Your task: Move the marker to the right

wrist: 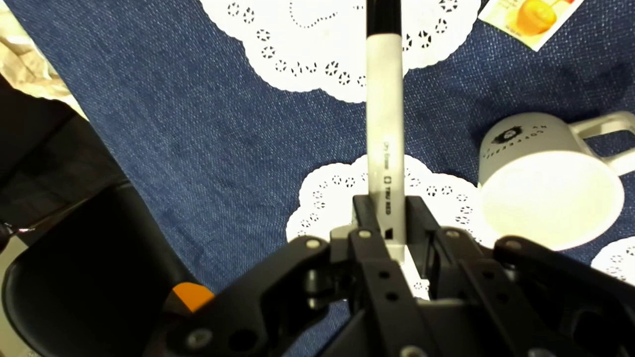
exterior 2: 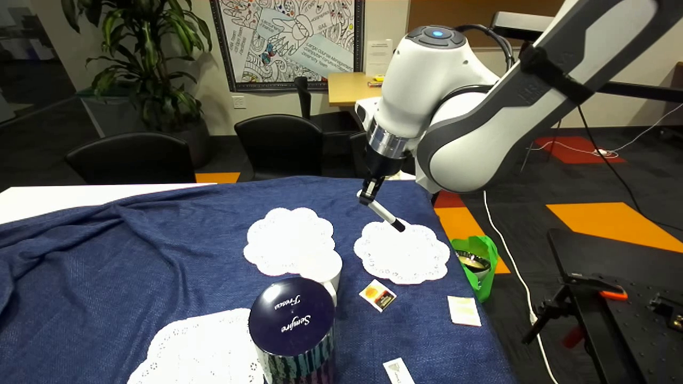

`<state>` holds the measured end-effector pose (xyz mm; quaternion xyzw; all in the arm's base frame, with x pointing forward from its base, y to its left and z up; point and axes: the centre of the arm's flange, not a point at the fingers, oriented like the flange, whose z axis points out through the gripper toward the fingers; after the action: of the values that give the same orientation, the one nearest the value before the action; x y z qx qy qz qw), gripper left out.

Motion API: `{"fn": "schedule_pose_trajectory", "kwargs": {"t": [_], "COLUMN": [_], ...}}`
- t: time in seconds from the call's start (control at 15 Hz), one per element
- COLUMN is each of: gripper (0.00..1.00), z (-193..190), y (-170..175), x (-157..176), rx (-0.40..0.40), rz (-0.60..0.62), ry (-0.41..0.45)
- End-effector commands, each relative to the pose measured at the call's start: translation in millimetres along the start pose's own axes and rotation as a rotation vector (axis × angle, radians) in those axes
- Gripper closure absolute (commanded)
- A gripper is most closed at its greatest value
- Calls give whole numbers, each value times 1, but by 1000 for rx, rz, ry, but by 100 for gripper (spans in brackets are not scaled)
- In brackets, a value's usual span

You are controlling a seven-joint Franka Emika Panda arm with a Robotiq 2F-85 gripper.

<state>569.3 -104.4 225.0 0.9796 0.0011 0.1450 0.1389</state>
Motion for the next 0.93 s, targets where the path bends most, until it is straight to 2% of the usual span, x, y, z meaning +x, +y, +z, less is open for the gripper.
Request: {"fn": "schedule_pose_trajectory", "kwargs": {"t": [0.0,0.4,0.87], "gripper": [95,95,95], "z": [7,34,89], "y": [19,48,43], "x": [21,36,41], "rx": [9,50,77], "rz": [23,62,89], "ry": [-65,-189,-240]}}
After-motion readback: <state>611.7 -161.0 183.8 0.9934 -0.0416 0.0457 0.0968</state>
